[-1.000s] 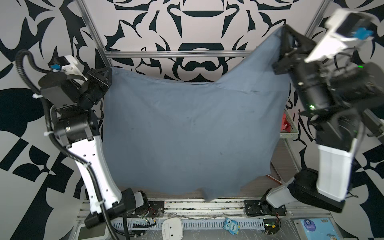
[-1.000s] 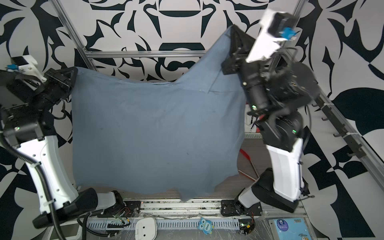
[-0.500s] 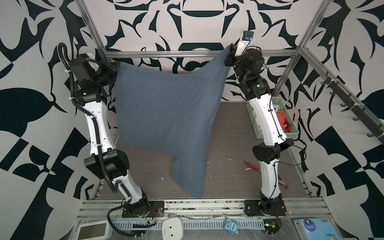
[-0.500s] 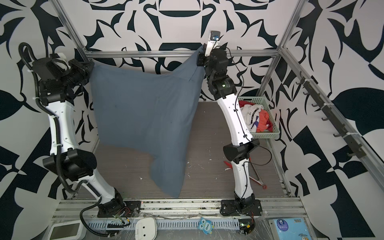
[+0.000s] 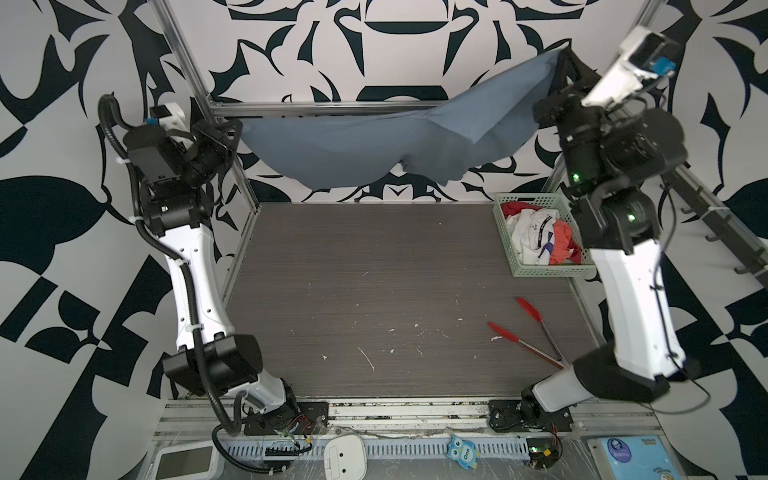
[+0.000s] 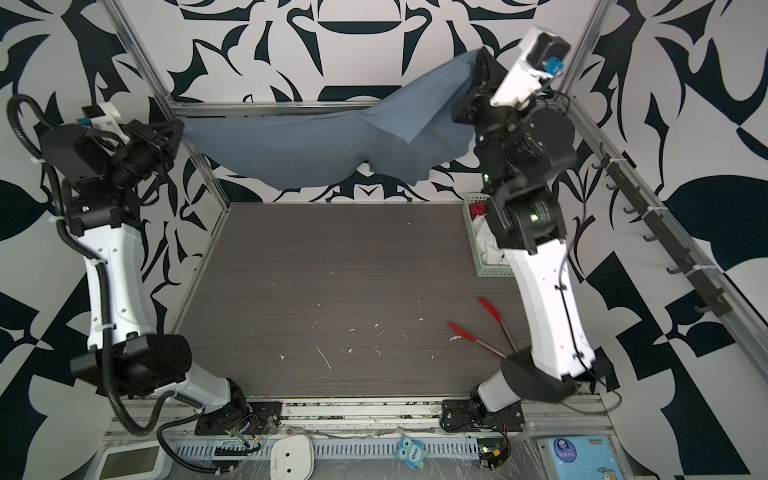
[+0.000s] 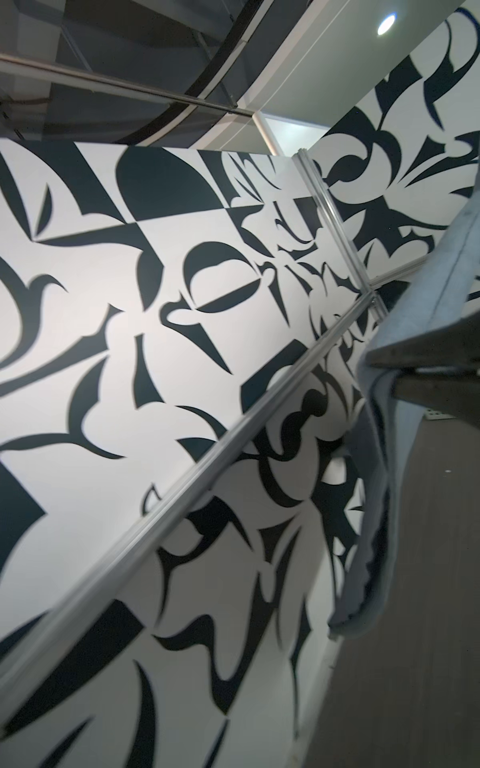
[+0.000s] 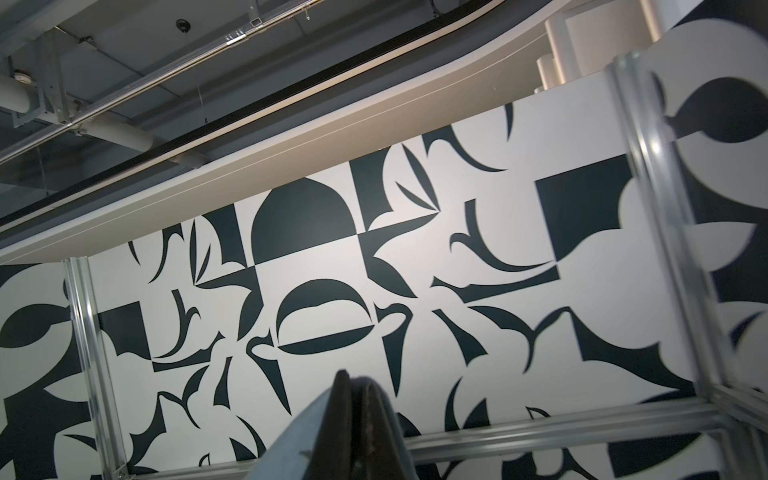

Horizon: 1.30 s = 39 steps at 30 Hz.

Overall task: Fold and stack the t-shirts
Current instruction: 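Lower the grey-blue t-shirt flat onto the table and open both grippers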

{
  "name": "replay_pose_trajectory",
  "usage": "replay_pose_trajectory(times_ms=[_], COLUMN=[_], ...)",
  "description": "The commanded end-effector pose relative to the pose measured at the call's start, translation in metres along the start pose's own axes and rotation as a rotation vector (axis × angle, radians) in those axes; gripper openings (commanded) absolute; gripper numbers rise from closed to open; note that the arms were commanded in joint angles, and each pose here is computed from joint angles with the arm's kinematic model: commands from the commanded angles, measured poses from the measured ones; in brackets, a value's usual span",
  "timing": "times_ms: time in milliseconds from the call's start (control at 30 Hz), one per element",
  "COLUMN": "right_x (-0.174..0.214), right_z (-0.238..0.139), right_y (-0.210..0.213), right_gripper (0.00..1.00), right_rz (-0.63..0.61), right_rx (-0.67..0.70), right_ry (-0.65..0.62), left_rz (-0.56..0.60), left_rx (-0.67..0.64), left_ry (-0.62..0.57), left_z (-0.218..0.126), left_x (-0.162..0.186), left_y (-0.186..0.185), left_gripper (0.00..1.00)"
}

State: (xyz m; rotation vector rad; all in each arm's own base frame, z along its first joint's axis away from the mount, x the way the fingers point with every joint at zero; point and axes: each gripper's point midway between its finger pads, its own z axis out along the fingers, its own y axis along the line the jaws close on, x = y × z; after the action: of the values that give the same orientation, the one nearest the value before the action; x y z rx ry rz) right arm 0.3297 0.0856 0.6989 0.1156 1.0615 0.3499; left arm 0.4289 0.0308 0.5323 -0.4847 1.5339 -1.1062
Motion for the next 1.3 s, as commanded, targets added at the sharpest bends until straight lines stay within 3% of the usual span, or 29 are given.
replay_pose_trajectory(times_ms=[0,167,267,433,667,900,1133,1200,1267], right_x=[0.061,0.186,0.228,0.278,0.321,0.363,0.348,0.343,0.337], right_z=[-0.015,-0.103,-0.155,-0.221,-0.304,-0.38,-0.407,-0.405,-0.399], right_y=[-0.027,-0.094,-0.123,-0.15,-0.167,-0.173,-0.179,-0.176,-0.174], right_gripper=[0.0,0.0,0.0,0.0,0.0,0.0,0.0,0.01,0.15], right_rz=[0.003,0.057,0.056,0.014,0.108,0.292,0.308,0.315,0.316], right_rx=[0.096,0.321,0.434,0.54,0.645,0.763,0.841,0.821,0.803], right_ry=[0.116,0.368,0.487,0.707,0.917,1.075,1.1,1.096,1.076], left_rz=[-0.092,-0.234,-0.287,-0.311,-0.378,-0.409,-0.429,-0.421,-0.411], left_rx=[-0.068,-0.215,-0.289,-0.448,-0.692,-0.852,-0.892,-0.899,-0.921], left_ry=[0.085,0.239,0.346,0.481,0.57,0.571,0.528,0.507,0.482], left_z=[0.003,-0.021,-0.041,-0.088,-0.145,-0.179,-0.201,-0.204,-0.206], left_x=[0.04,0.128,0.177,0.24,0.305,0.324,0.329,0.327,0.322], left_y=[0.065,0.156,0.191,0.23,0.289,0.308,0.291,0.288,0.288], left_gripper=[0.0,0.0,0.0,0.0,0.0,0.0,0.02,0.12,0.32])
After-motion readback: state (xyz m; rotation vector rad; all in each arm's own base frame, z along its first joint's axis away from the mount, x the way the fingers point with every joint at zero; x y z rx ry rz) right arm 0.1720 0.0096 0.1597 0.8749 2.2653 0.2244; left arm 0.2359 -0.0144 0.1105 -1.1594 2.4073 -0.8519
